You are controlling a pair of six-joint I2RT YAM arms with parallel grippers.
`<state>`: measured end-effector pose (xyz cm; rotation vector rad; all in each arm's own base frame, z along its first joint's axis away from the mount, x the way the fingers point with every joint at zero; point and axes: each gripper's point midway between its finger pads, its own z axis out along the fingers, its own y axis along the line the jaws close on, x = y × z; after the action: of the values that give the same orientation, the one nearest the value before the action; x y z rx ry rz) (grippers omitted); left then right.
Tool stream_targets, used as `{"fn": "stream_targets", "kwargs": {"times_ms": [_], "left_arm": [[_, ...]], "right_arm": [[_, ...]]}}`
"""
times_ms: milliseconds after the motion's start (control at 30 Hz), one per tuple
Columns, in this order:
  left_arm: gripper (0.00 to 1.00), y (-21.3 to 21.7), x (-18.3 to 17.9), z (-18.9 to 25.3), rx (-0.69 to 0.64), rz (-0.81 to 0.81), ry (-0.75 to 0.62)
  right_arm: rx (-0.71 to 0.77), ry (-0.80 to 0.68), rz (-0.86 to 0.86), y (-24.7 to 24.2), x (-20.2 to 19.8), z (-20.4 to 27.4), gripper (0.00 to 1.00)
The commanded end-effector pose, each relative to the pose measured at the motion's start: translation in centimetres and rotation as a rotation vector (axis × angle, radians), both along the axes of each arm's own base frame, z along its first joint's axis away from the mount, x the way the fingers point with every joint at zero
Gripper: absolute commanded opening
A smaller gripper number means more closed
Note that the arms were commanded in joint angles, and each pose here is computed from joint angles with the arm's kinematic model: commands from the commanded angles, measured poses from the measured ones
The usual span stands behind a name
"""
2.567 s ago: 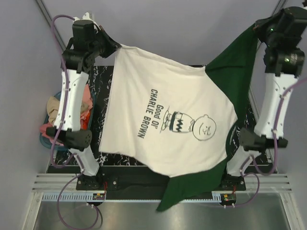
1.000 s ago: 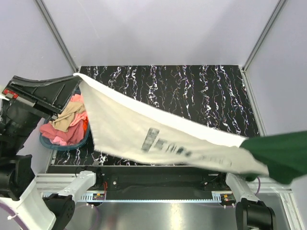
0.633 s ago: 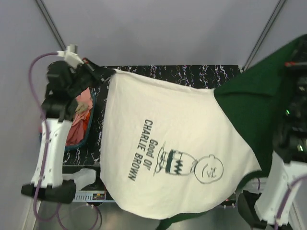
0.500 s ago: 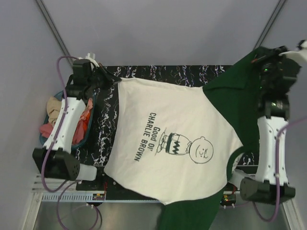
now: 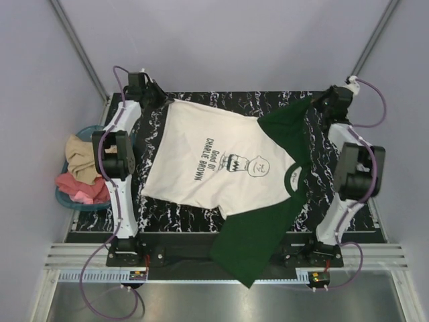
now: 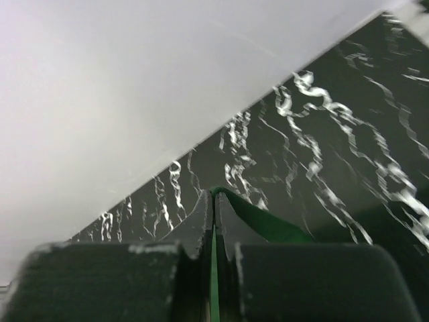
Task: Fold and stack the t-shirts
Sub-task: Flatten the tshirt out, then fold the tshirt
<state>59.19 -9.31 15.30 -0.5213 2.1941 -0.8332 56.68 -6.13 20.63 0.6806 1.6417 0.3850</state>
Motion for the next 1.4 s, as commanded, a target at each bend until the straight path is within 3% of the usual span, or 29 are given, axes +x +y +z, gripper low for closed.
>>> {"fn": "stream_targets", "kwargs": {"times_ms": [0,33,200,433,567,767,967,1033,1367], "left_arm": [[0.0,0.0,5.0,1.0,-0.03,-0.07,-0.155],[0.0,0.0,6.3,3.0,-0.042,-0.068,-0.209],[0.0,0.5,9.5,2.9,-0.104,-0.042,-0.316],[0.0,1.4,11.4,4.2,-0.145,0.012,-0.415],[0.0,1.3,11.4,3.1,-0.173,-0.006,-0.389],[0.0,2.1,9.5,0.1,-0.17,-0.04,-0.258],[0.0,3.2,6.8,-1.3,-0.133,-0.088,-0.145],[0.0,3.8,6.1,-0.9,-0.132,-0.107,-0.141],[0.0,6.2,3.0,-1.6,-0.005,-0.092,-0.03]], "right_arm": [[0.005,-0.151,0.121,1.5,4.9,3.7,0.0],[0.012,-0.137,0.139,1.7,5.7,3.2,0.0],[0.056,-0.079,0.17,1.8,9.0,2.3,0.0],[0.141,-0.038,0.154,2.0,9.1,3.4,0.0],[0.231,0.017,0.099,2.2,5.8,4.1,0.0],[0.418,0.168,0.076,4.4,-0.6,0.8,0.0],[0.413,0.149,0.083,5.1,-5.5,3.3,0.0],[0.424,0.215,0.083,5.6,-7.1,1.8,0.0],[0.474,0.22,0.11,7.5,-14.3,1.9,0.0]]}}
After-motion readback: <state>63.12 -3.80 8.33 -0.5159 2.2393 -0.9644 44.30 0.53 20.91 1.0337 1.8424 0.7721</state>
